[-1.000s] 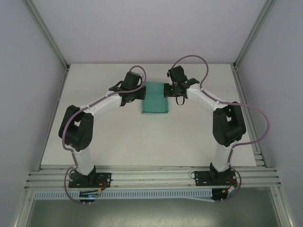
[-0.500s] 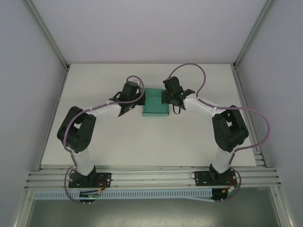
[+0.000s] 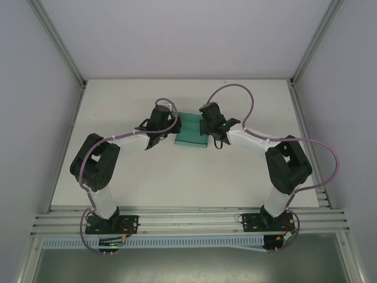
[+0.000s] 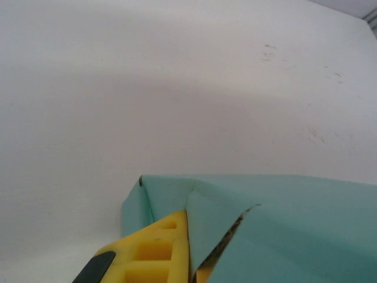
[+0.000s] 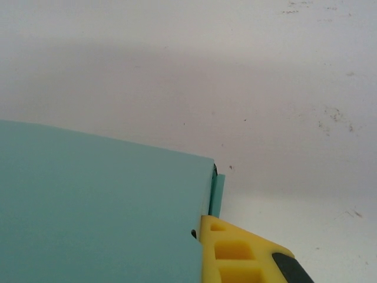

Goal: Assemble paper box

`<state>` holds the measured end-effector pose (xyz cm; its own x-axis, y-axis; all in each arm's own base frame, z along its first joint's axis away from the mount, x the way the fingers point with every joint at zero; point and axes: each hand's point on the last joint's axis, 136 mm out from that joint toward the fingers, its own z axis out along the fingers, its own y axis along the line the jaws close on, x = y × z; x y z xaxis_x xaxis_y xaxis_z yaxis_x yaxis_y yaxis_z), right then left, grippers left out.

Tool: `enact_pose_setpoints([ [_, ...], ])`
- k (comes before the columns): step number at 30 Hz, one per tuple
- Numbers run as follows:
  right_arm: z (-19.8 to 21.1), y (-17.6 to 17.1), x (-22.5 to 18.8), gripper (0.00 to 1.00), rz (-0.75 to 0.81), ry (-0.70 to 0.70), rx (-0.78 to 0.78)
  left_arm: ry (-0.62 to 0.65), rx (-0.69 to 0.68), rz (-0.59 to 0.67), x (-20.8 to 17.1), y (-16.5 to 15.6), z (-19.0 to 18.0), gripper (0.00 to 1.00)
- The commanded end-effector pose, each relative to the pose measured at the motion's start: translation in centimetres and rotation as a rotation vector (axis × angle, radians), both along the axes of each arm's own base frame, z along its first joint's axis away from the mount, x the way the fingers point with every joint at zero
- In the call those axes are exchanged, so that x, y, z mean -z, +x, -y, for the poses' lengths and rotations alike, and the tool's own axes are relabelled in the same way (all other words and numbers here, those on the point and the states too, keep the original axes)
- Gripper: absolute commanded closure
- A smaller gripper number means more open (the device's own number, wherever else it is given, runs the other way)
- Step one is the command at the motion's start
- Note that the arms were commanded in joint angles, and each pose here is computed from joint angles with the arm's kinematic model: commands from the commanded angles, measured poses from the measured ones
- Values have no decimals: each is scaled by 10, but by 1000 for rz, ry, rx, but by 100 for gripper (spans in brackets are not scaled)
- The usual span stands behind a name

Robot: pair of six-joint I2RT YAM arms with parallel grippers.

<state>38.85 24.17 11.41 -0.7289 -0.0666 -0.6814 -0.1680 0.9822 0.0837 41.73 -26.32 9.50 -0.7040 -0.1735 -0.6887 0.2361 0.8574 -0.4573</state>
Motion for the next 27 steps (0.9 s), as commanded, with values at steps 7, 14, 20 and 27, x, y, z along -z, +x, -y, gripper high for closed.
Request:
enact_pose_setpoints([
  [7,-36,-34,2,100,40,79,-137,-26,181,-144,43,-76,15,92],
  [14,-15,-47,15,100,102,-18,-105,-20,163,-123,24,-87,3,67],
  [20,-4,-58,21,100,148,-62,-114,-7,115,-116,3,-98,-14,34],
  [27,-7,-72,40,100,144,-65,-134,15,60,-140,-11,-116,-35,2],
])
